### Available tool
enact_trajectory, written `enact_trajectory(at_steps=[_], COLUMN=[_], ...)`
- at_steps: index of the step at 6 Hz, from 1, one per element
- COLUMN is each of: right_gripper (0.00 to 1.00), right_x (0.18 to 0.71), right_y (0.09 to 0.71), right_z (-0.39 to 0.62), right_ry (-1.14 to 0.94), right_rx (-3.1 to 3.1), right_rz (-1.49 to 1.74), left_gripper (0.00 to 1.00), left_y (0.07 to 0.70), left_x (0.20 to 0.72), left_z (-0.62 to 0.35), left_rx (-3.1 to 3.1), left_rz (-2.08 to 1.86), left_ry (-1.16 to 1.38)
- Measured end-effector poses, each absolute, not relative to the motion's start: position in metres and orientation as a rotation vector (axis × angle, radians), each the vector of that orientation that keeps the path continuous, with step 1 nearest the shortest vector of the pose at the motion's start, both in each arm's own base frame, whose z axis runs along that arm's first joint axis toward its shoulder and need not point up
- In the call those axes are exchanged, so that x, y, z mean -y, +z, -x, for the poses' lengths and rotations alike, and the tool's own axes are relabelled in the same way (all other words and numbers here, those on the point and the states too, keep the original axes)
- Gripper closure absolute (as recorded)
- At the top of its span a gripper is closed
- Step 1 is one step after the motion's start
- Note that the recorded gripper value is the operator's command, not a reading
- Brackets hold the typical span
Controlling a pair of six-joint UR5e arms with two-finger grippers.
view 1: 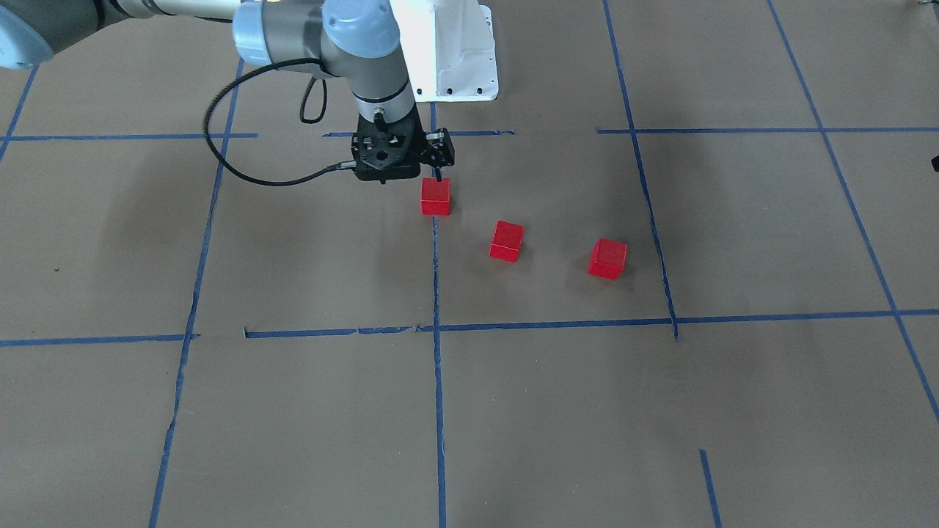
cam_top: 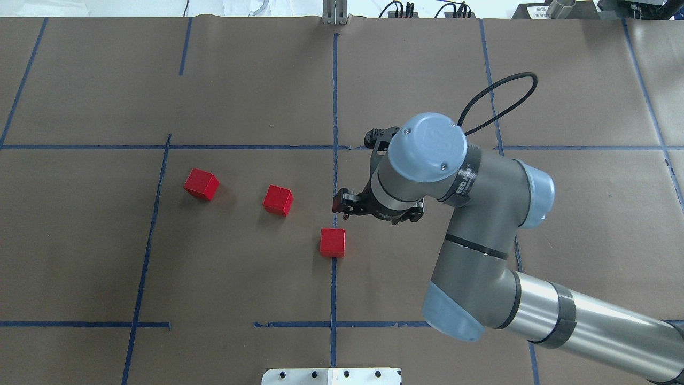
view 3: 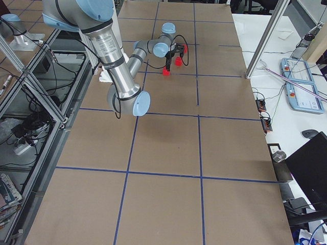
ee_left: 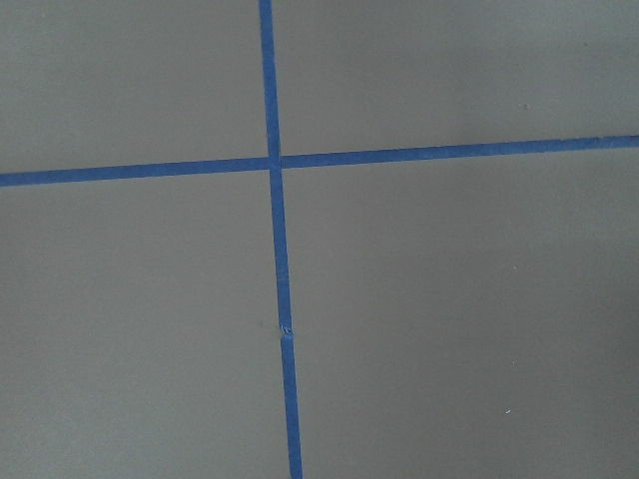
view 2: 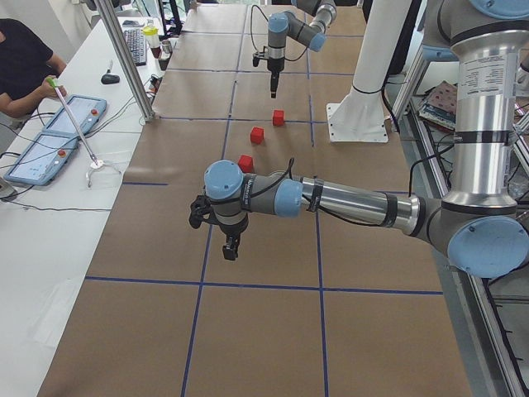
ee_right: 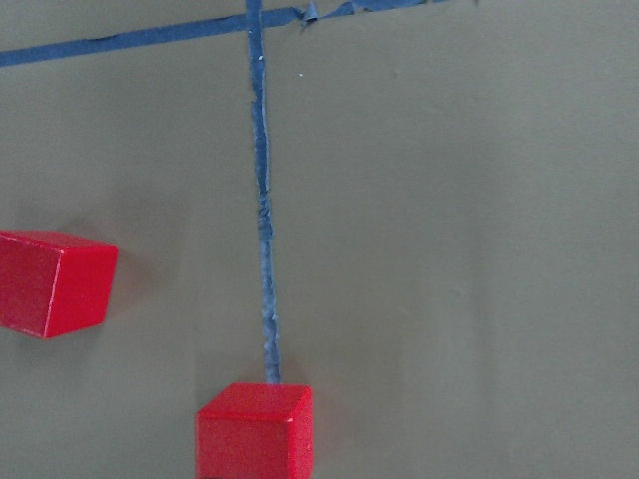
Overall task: Form red blocks into L shape at center
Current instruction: 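Raise the right gripper away while the left arm reaches toward the red cubes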
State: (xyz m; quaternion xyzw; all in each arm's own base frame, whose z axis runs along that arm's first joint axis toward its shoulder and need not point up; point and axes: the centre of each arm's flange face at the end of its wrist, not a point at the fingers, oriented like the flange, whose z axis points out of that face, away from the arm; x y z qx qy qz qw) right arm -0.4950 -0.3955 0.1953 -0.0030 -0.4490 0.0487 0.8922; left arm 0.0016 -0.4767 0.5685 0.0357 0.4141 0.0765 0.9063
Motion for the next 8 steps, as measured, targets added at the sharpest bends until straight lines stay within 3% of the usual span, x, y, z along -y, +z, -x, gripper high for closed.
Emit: enact_trajectory(at_steps=[5, 8], right_gripper=[0.00, 0.00], right_x=[0.409, 0.416], right_y=[0.264, 0.304], right_z=[0.384, 0.360], right_ry=[0.042, -0.011], right_rx=[0.930, 0.882], right_rz=[0.028, 0.004], left_gripper=[0.00, 0.00], left_y=[0.414, 0.315], left_x=[0.508, 0.481], left_z=[-0.227, -0.359], left_rx=[-1.016, -1.061], left_rz=[-0.170, -0.153], left_ry=[0.321, 0.320])
